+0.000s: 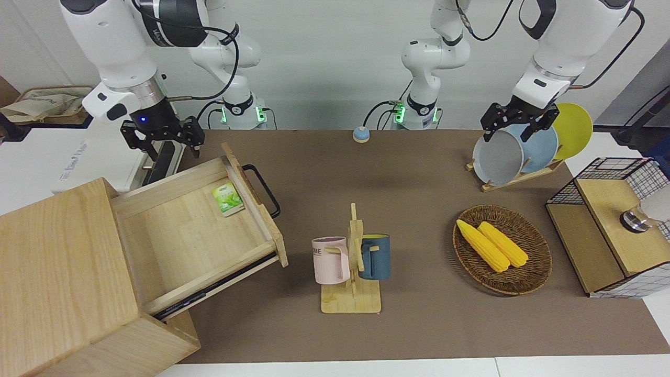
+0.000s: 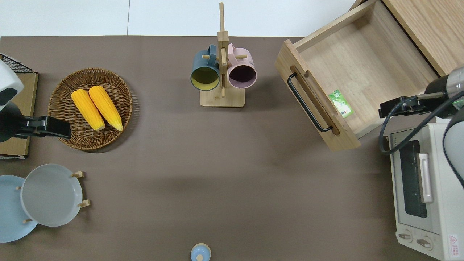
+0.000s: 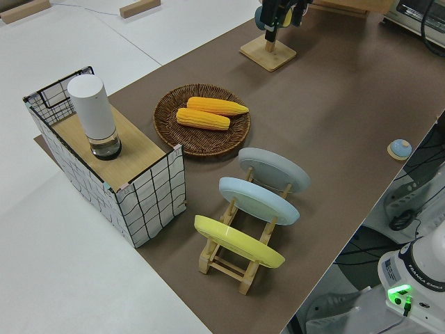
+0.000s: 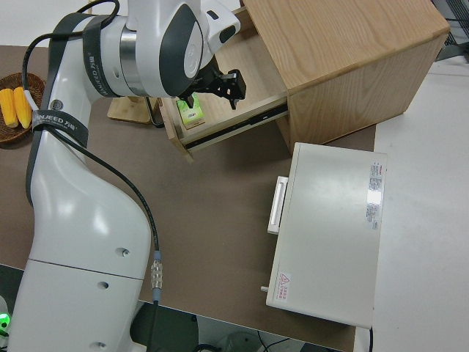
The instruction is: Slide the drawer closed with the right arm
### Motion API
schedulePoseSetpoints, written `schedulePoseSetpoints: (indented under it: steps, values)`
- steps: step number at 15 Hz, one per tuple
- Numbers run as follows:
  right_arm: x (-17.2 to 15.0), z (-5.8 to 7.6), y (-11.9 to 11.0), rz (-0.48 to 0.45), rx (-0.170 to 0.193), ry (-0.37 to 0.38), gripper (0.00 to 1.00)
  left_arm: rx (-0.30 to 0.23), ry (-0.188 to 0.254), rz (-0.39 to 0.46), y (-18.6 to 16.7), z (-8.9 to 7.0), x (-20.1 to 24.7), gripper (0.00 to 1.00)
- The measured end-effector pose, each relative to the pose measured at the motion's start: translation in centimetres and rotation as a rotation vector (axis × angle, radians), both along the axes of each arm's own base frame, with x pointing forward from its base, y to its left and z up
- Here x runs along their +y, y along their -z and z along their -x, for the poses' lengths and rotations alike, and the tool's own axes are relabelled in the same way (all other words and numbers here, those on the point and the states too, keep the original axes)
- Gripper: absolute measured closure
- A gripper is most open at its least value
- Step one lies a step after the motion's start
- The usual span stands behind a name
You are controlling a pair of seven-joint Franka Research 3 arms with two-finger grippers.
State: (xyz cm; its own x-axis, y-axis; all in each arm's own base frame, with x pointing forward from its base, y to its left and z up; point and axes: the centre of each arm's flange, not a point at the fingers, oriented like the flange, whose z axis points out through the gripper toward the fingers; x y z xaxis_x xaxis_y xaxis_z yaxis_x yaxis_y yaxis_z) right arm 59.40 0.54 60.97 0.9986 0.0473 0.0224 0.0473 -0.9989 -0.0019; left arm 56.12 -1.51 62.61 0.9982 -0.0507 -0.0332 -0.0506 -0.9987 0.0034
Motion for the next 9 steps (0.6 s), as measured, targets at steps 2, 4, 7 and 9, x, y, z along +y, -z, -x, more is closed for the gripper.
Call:
schedulePoseSetpoints:
  steps: [2, 4, 7, 9]
  values:
    - [-0.03, 0.01, 0.00, 0.000, 0.001, 0.000, 0.03, 0.000, 0.000, 0.000, 0.00, 0.00, 0.00, 0.00]
    - [-0.18, 0.23, 0.17, 0.001, 0.021, 0.001, 0.27, 0.000, 0.000, 0.000, 0.00, 0.00, 0.00, 0.00]
    - [-0.36, 0.38, 0.25, 0.001, 0.033, -0.001, 0.56, 0.000, 0.000, 0.000, 0.00, 0.00, 0.00, 0.00]
    - [-0.35, 0.42, 0.19, 0.001, 0.032, -0.001, 0.78, 0.000, 0.000, 0.000, 0.00, 0.00, 0.00, 0.00]
